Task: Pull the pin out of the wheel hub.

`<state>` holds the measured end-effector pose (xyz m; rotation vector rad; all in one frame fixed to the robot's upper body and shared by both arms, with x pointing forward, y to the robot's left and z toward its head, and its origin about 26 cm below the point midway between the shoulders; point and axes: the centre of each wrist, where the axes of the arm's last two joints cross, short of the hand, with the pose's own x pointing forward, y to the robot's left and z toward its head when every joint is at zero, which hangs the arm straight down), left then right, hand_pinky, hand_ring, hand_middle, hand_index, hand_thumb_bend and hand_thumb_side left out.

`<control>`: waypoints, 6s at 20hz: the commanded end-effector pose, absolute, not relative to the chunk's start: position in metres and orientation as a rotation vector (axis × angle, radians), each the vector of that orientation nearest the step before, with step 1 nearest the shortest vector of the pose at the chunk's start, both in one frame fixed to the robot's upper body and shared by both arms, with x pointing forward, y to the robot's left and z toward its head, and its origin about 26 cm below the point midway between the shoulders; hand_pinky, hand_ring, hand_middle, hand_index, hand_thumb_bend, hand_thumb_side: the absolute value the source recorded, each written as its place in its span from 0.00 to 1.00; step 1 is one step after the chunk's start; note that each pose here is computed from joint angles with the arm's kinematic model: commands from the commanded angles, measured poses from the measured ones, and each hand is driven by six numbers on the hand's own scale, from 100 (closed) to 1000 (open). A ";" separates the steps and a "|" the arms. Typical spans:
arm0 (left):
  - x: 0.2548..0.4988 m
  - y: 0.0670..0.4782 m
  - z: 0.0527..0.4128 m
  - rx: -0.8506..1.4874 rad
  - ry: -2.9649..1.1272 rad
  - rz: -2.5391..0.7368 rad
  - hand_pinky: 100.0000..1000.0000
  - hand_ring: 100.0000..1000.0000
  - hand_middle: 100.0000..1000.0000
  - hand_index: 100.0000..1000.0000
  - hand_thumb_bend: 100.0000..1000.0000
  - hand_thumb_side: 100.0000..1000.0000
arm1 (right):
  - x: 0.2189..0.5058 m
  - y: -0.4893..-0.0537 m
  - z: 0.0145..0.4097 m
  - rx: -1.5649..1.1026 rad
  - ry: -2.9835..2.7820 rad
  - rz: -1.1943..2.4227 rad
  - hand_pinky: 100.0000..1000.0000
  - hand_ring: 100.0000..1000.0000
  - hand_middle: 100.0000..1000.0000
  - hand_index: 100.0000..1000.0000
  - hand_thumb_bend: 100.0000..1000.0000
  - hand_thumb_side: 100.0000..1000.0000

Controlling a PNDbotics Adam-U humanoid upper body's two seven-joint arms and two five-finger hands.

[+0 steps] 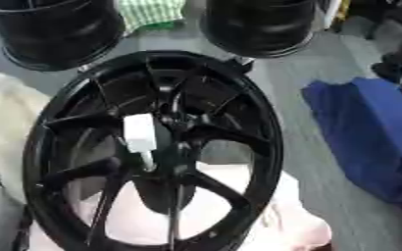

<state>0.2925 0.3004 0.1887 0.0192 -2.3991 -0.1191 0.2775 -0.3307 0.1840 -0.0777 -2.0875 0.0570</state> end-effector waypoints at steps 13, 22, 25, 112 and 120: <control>0.287 0.326 0.240 0.311 -2.447 -0.744 0.91 0.61 0.58 0.74 0.18 0.49 | 0.273 -0.336 0.192 -0.135 -2.105 0.103 0.80 0.64 0.56 0.53 0.18 0.39; 0.286 0.326 0.288 0.474 -2.328 -1.216 0.88 0.63 0.59 0.76 0.20 0.51 | 0.272 -0.337 0.191 -0.154 -2.097 0.119 0.80 0.64 0.55 0.53 0.18 0.40; 0.285 0.322 0.303 0.513 -2.250 -1.382 0.88 0.64 0.60 0.76 0.20 0.54 | 0.272 -0.337 0.191 -0.156 -2.094 0.128 0.80 0.64 0.55 0.53 0.18 0.40; 0.381 0.173 0.278 0.288 -1.145 -1.848 0.98 0.86 0.76 0.87 0.75 0.57 | 0.274 -0.333 0.192 -0.116 -2.013 0.072 0.79 0.63 0.54 0.52 0.21 0.40; 0.383 0.171 0.272 0.277 -1.129 -1.846 0.96 0.85 0.74 0.84 0.75 0.57 | 0.274 -0.332 0.192 -0.115 -2.012 0.070 0.79 0.63 0.54 0.52 0.21 0.40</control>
